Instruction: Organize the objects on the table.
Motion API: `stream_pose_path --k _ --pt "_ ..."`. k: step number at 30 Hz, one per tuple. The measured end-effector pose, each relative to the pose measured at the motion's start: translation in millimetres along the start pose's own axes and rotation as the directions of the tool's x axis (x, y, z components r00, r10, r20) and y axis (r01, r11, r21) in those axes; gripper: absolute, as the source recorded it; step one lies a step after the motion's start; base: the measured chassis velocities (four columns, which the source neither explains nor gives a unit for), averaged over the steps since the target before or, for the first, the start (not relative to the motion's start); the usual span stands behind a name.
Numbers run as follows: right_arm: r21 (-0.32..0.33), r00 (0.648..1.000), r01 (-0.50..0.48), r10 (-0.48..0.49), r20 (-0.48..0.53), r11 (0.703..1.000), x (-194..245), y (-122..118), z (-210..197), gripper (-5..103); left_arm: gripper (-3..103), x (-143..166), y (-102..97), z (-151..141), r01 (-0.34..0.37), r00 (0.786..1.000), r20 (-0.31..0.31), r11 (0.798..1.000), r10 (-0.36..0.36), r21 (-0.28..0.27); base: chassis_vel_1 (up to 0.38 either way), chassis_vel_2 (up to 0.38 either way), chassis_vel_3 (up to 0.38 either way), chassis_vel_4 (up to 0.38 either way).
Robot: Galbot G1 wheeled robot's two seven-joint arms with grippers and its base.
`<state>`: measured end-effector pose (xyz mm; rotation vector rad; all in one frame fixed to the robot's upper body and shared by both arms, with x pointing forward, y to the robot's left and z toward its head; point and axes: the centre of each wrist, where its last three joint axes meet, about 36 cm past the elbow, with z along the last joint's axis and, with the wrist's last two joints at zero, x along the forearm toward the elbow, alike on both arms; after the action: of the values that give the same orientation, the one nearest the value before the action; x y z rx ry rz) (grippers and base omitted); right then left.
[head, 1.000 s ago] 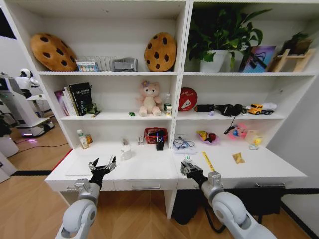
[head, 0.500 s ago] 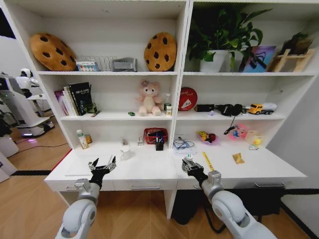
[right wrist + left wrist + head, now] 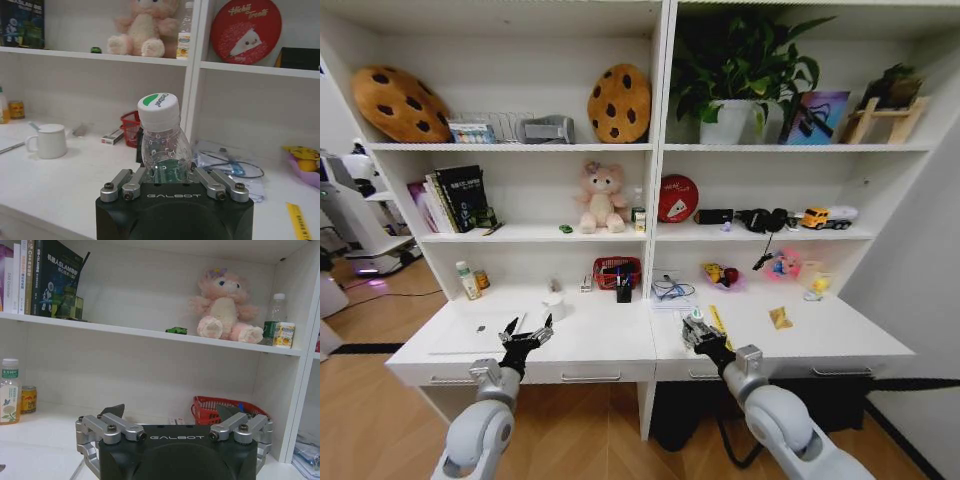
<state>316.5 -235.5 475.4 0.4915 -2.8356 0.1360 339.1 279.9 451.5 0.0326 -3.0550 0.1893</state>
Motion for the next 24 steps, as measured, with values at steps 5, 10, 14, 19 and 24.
stream_pose_path --k 5,10,14,19,24 --pt "-0.063 0.993 0.020 -0.028 -0.116 0.998 31 26 -5 27 100 0 0.1 0 0.000 1.000 0.000 1.000 0.000 0.000 0.000 0.000 0.000 0.000" --pt "-0.124 0.966 -0.004 -0.028 -0.256 0.992 45 36 4 27 100 0 0.0 0 0.000 1.000 0.000 1.000 0.000 0.000 0.000 0.000 0.000 0.000" --pt "-0.113 0.940 -0.051 0.010 -0.340 0.992 35 35 39 27 100 0 0.0 0 0.000 1.000 0.000 1.000 0.000 0.000 0.000 0.000 0.000 0.000" --pt "-0.124 0.905 -0.096 0.035 -0.425 0.988 18 25 81 27 100 0 0.0 0 0.000 1.000 0.000 1.000 0.000 0.000 0.000 0.000 0.000 0.000" --pt "-0.155 0.847 -0.156 0.052 -0.529 0.975 0 7 133 27 100 0 0.0 0 0.000 1.000 0.000 1.000 0.000 0.000 0.000 0.000 0.000 0.000"
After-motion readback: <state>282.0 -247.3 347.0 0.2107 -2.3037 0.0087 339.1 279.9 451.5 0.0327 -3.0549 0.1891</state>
